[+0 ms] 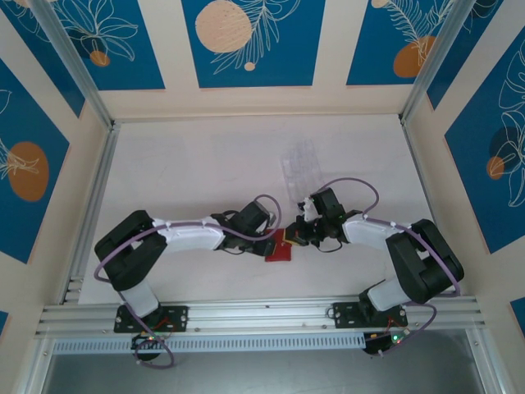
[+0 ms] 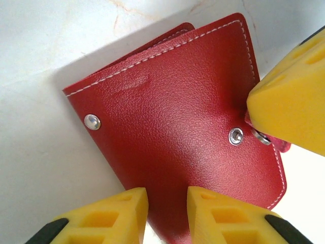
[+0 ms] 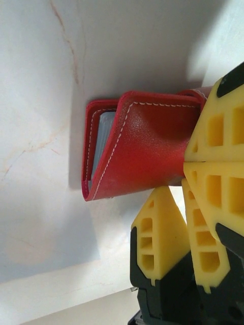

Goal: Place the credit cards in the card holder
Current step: Close the button on the card holder.

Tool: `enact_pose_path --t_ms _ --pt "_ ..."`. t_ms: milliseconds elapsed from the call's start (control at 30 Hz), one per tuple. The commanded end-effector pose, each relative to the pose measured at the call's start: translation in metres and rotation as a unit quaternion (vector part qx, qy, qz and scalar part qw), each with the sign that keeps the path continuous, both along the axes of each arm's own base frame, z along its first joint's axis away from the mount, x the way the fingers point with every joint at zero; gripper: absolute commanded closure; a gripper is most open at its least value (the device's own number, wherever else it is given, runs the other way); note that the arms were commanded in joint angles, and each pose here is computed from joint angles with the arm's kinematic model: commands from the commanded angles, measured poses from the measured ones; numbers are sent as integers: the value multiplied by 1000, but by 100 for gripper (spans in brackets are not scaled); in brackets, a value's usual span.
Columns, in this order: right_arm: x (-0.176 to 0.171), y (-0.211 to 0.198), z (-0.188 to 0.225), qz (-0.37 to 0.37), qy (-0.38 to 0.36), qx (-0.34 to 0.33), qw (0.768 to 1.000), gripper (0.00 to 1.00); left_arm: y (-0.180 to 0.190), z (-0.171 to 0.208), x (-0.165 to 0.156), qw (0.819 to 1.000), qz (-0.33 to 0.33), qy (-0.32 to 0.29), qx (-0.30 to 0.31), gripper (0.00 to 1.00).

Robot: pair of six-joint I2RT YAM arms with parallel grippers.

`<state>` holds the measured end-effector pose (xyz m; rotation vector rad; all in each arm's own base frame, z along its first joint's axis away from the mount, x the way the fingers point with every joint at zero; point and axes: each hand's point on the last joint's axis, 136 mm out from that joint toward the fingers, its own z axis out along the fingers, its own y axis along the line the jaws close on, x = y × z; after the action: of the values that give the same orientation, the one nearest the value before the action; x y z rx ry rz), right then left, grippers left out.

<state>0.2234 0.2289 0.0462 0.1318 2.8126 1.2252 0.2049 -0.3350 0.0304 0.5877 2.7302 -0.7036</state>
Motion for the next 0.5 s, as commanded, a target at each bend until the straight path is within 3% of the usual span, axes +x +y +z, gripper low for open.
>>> enact_pose_path --t_ms 0,467 --pt "-4 5 10 9 3 25 1000 100 3 -19 -6 999 -8 4 35 73" --pt "-10 15 -6 21 16 15 1000 100 -1 -19 -6 1000 -4 4 29 73"
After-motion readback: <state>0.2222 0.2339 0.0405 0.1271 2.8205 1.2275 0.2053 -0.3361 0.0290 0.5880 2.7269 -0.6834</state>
